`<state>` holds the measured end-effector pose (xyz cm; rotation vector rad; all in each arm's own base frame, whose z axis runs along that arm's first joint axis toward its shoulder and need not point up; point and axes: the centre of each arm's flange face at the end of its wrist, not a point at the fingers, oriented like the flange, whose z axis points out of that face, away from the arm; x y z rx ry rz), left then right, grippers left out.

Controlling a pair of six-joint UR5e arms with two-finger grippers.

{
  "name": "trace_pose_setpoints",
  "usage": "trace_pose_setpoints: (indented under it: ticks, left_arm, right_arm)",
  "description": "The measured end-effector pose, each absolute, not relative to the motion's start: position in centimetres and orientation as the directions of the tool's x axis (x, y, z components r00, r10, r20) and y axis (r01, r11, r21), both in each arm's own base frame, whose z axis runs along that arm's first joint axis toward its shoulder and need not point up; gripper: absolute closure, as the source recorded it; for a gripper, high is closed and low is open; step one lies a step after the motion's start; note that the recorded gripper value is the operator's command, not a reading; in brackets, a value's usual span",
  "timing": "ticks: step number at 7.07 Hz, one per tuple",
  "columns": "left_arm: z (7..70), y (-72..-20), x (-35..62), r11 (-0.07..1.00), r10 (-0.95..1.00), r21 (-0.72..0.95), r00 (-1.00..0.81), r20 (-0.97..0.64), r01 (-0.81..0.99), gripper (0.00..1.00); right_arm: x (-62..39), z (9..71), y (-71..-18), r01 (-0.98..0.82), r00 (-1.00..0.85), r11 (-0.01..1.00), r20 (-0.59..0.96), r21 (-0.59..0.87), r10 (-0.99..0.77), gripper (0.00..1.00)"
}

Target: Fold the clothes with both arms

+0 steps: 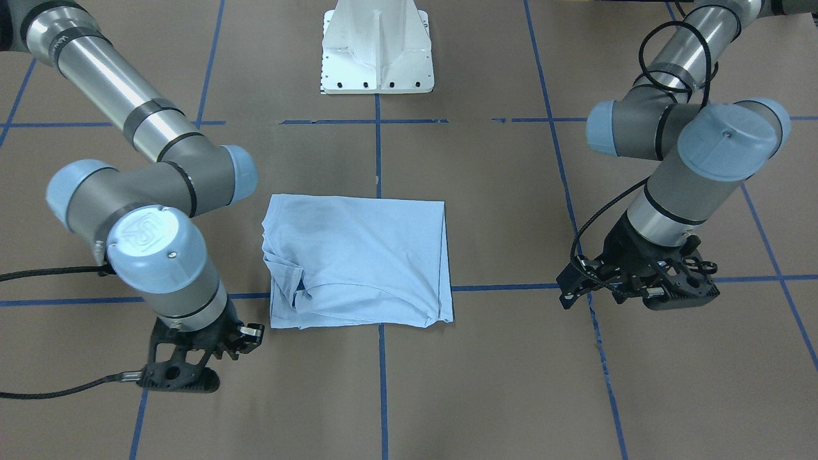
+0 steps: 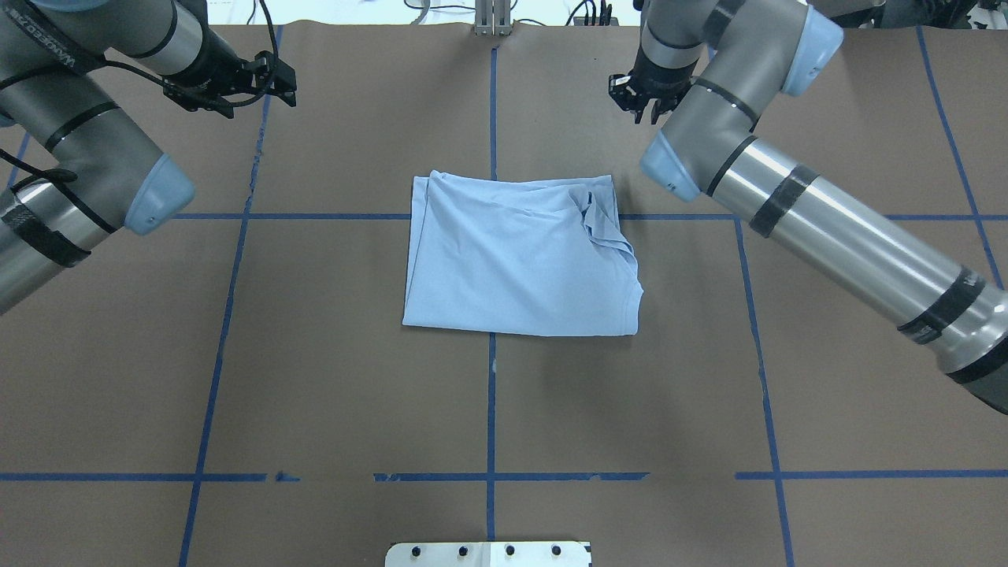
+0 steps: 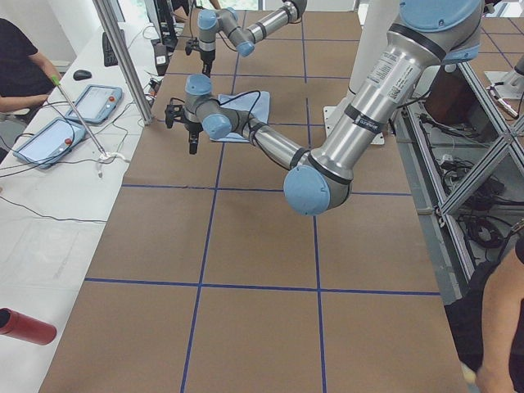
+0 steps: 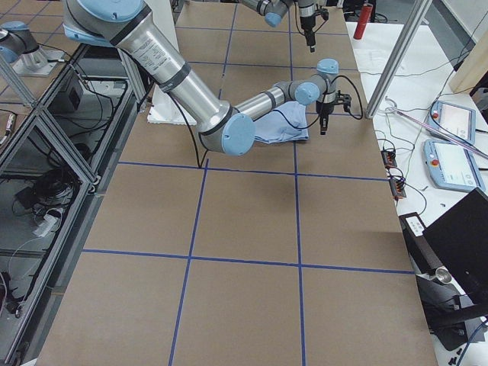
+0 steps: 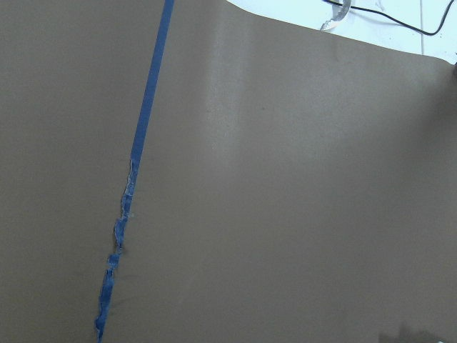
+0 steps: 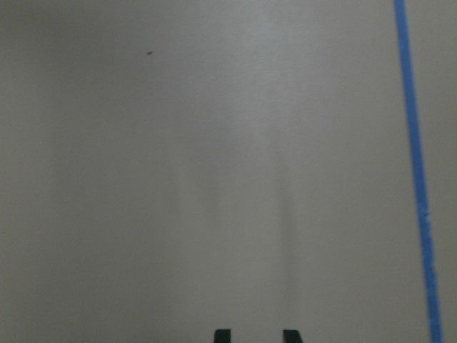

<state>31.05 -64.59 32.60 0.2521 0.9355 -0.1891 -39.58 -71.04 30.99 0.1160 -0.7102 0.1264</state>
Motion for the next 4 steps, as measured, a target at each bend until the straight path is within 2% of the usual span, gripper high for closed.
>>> trace_pose_setpoints:
  ticks: [2, 4]
  left_arm:
    - [36.7, -65.5, 26.1, 0.951, 0.026, 0.218, 0.641, -0.767, 0.221, 0.00]
    - [44.1, -65.5, 17.3, 0.941, 0.108, 0.305, 0.724, -0.681, 0.146, 0.00]
  right_arm:
    - [-28.1, 37.9, -73.6, -0.069, 0.752, 0.993, 0.658, 0.100, -0.014, 0.00]
    - [-15.7, 48.0, -72.3, 0.026, 0.750, 0.990, 0.652, 0.140, -0.111, 0.00]
